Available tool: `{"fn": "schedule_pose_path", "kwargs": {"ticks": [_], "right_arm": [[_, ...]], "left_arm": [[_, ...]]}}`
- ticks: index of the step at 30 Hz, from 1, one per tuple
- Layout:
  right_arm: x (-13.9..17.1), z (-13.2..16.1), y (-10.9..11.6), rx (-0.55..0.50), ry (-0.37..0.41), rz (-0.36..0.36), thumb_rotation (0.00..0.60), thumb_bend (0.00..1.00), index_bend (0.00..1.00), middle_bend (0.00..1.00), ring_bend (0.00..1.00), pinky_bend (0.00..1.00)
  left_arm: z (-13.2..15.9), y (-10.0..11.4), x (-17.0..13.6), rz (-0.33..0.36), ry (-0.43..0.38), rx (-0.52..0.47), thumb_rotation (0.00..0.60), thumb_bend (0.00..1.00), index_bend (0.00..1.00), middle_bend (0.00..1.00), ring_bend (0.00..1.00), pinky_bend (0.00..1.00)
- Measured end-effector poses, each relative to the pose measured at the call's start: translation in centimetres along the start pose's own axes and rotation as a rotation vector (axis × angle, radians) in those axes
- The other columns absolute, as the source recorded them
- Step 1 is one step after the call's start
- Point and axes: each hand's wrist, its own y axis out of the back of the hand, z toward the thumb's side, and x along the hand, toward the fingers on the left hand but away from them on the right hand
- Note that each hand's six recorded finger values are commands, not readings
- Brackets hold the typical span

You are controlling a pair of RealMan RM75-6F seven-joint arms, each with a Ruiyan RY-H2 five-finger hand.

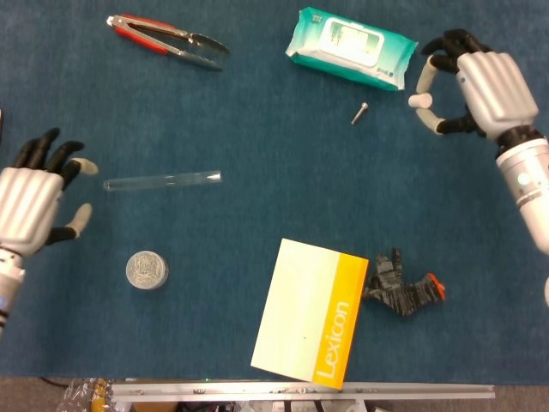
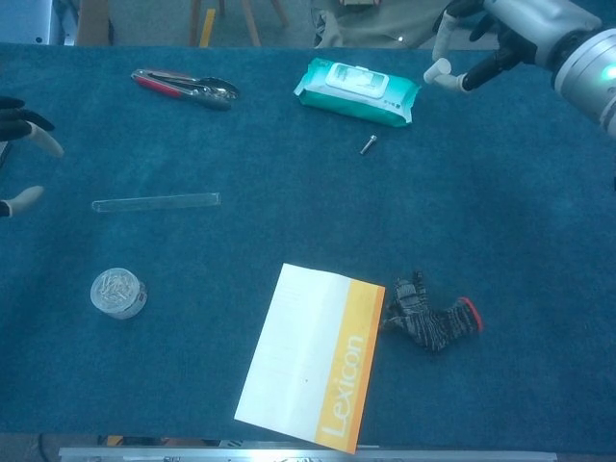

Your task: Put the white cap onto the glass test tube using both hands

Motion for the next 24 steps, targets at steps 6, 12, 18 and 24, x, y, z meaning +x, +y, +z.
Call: {"fn": "schedule_pose_path", "kwargs": {"ticks": [6,12,18,24], "right_arm": [[0.2,-0.6,-0.2,-0.008,-0.004,0.01,0.6,0.27,0.6,0.29,0.13,0.27],[0.2,-1.3,-0.3,-0.011,-0.008,0.016,0.6,0.28,0.6,0.29,0.13,0.27],[0.2,-1.7,-0.3,-0.013,-0.013,0.019,0.6,0.28,0.6,0.29,0.13,0.27],[0.1,-2.0,-0.2,-0.012,-0.015,0.017,0.6,0.28,0.6,0.29,0.13,0.27]], "left_arm": [[1.5,-1.5,1.8,-0.051,0.002,0.037,0.505,0.36,0.31,0.16,0.01,0.07],[3.1,-3.2,3.5,-0.094,0.017,0.064,0.452,0.32,0.31,0.15,0.01,0.07],[3.7,-4.2,5.3,-0.093,0.038,0.073,0.412,0.31,0.38,0.14,0.01,0.07],[3.7,-4.9,6.6,-0.09,0.063,0.066,0.405,0.31,0.4,0.14,0.01,0.07]]}}
